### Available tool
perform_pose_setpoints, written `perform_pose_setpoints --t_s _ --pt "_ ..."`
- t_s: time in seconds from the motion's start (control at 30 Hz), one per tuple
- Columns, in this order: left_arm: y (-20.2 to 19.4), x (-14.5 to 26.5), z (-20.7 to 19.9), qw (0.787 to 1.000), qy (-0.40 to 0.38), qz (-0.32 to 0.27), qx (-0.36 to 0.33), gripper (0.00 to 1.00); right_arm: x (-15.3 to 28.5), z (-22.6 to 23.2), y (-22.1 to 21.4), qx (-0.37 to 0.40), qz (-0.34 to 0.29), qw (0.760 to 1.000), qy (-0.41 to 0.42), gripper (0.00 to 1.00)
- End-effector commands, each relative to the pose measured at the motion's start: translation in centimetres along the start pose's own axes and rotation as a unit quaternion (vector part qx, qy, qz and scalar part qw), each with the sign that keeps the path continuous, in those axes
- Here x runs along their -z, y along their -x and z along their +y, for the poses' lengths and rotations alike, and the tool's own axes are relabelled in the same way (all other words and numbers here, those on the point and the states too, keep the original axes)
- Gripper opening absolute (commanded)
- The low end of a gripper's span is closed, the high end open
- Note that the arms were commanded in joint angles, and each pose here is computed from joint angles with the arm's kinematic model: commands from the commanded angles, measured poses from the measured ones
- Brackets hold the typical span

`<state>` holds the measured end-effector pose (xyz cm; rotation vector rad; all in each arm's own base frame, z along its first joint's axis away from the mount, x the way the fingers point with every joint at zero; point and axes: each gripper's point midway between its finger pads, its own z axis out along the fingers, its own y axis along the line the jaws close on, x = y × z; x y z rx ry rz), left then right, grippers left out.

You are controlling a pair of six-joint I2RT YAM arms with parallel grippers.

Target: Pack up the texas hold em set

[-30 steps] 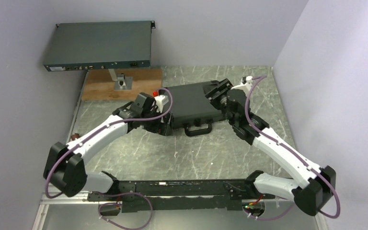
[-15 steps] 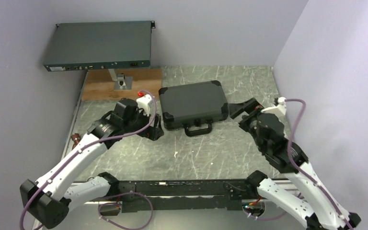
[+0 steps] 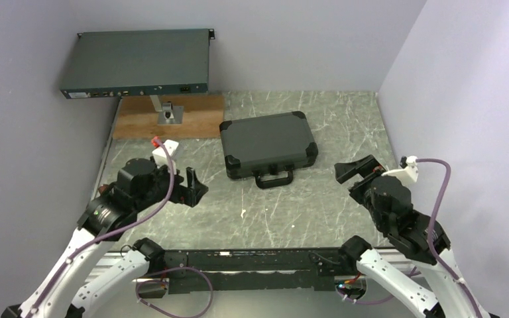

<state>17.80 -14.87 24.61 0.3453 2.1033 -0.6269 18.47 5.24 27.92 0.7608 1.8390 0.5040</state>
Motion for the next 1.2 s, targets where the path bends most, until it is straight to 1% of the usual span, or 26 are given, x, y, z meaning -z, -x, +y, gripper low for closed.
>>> perform_pose_setpoints --t_s 0.0,0.03,0.1,0.2,0.4,0.57,0.67,0.9,0.97,1.03,1.17 --pt "0.4 2.3 1.2 0.999 0.036 -0.028 0.007 1.0 1.2 -1.7 0.2 -0.018 -0.002 1.0 -0.011 0.98" --pt "0.4 2.8 1.3 0.999 0.038 -0.037 0.009 1.0 1.3 -1.9 0.0 -0.015 -0.001 1.0 -0.008 0.98" --pt "0.7 3.5 2.1 0.996 0.055 -0.075 0.011 1.0 1.5 -2.2 -0.1 -0.012 -0.001 1.0 -0.004 0.98" --pt "0.4 3.9 2.5 0.99 0.045 -0.134 0.005 1.0 1.5 -2.5 -0.1 -0.011 -0.006 1.0 -0.001 0.98" --pt "-1.2 3.5 3.5 0.981 0.04 -0.19 0.018 1.0 0.9 -1.9 -0.2 0.01 -0.004 1.0 0.002 0.99" --pt "-1.0 4.1 3.7 0.971 0.031 -0.236 0.008 1.0 0.2 -1.3 -0.3 0.028 -0.004 1.0 -0.002 0.99" --pt "-1.0 4.3 4.1 0.969 0.042 -0.242 0.008 1.0 -0.2 -0.9 -0.3 0.036 -0.002 0.999 -0.004 0.99" --pt "-1.2 3.9 4.3 0.971 0.047 -0.233 0.008 1.0 -1.0 -0.3 -0.4 0.042 -0.001 0.999 -0.011 0.99" --pt "-1.2 3.8 4.3 0.972 0.046 -0.232 0.006 1.0 -1.1 0.2 -0.6 0.043 0.003 0.999 -0.003 0.97" --pt "-1.2 3.7 4.2 0.972 0.044 -0.232 0.004 1.0 -1.2 1.5 -1.1 0.056 0.018 0.998 0.029 0.96" --pt "-1.3 3.4 3.9 0.973 0.038 -0.226 -0.001 1.0 -1.5 2.0 -1.4 0.053 0.026 0.998 0.027 0.99"
